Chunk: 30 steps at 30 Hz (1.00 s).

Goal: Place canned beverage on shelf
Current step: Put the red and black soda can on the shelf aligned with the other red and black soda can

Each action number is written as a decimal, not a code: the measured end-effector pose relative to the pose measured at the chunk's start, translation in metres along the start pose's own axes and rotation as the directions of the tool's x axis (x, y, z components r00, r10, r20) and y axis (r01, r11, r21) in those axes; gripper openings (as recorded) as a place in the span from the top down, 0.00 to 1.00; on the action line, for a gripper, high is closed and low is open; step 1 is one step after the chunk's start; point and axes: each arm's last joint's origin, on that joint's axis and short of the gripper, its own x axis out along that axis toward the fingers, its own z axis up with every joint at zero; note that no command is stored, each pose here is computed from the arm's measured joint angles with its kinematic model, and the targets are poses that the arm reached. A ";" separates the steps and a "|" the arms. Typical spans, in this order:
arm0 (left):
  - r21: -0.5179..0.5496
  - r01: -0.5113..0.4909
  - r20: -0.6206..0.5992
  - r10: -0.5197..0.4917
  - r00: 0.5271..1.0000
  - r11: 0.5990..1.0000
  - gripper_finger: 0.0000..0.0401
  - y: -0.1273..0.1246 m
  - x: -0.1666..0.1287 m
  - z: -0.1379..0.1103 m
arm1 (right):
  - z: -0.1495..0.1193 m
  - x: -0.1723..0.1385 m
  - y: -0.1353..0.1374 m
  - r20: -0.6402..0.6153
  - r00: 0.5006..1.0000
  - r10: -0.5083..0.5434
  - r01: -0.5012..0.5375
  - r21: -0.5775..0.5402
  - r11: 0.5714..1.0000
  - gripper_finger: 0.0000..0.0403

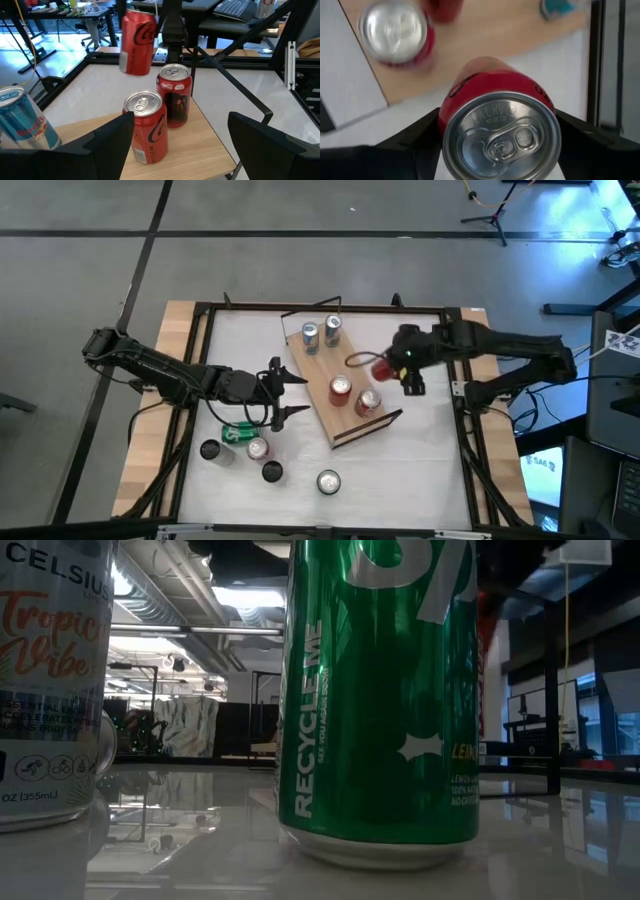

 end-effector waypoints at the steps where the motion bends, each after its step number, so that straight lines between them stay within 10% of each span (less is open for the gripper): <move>1: 0.000 0.000 0.000 0.000 1.000 1.000 0.22 0.000 0.000 0.000 | 0.003 0.002 -0.004 0.024 1.000 0.009 -0.009 -0.007 1.000 0.26; 30: -0.001 0.000 0.002 0.000 1.000 1.000 0.22 0.000 0.000 0.000 | 0.045 0.077 -0.012 0.035 0.983 0.181 -0.171 -0.194 0.966 0.25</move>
